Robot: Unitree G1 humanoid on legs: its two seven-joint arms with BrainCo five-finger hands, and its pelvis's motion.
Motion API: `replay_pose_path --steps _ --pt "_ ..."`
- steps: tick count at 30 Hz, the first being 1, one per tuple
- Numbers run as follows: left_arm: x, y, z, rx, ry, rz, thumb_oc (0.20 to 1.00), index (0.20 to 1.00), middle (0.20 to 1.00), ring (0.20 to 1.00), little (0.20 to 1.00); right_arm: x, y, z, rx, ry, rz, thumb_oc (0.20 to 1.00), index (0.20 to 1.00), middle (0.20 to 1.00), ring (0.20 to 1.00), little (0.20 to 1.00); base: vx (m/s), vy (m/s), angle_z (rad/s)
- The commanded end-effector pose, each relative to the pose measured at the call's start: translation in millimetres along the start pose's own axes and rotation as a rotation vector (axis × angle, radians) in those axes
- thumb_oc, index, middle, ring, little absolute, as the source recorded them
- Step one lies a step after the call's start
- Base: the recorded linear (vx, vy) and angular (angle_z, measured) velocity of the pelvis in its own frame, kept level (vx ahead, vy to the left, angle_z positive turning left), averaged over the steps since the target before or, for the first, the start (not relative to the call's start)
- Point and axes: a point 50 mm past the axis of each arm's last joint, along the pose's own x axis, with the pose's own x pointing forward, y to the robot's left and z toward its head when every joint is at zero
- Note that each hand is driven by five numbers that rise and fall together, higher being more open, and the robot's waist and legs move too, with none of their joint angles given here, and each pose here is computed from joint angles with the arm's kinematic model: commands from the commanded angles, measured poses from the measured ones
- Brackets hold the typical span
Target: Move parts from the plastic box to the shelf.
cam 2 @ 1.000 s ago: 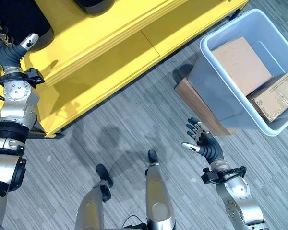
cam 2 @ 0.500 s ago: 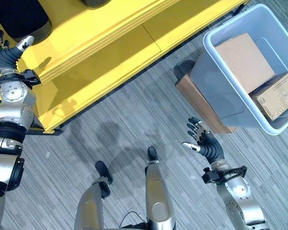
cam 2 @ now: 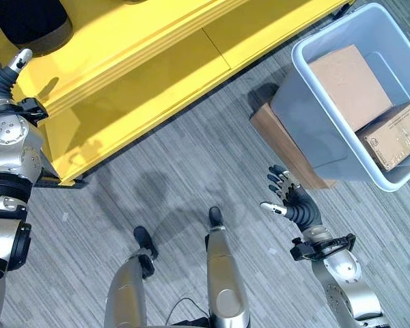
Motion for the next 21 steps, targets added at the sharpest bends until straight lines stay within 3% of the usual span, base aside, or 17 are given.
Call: replay_pose_path --steps 1,21 --pt "14.1 23.1 19.9 -0.014 -0.076 0.094 1.000 1.000 1.000 1.000 1.000 -4.8 -8.9 19.6 -0.024 -0.089 -0.012 1.000 1.000 1.000 1.000 1.000 0.00 0.000 0.00" --pt "13.1 30.3 15.5 0.020 -0.058 0.093 1.000 1.000 1.000 1.000 1.000 -7.5 -11.3 20.9 -0.039 -0.073 0.000 1.000 1.000 1.000 1.000 1.000 0.00 0.000 0.00"
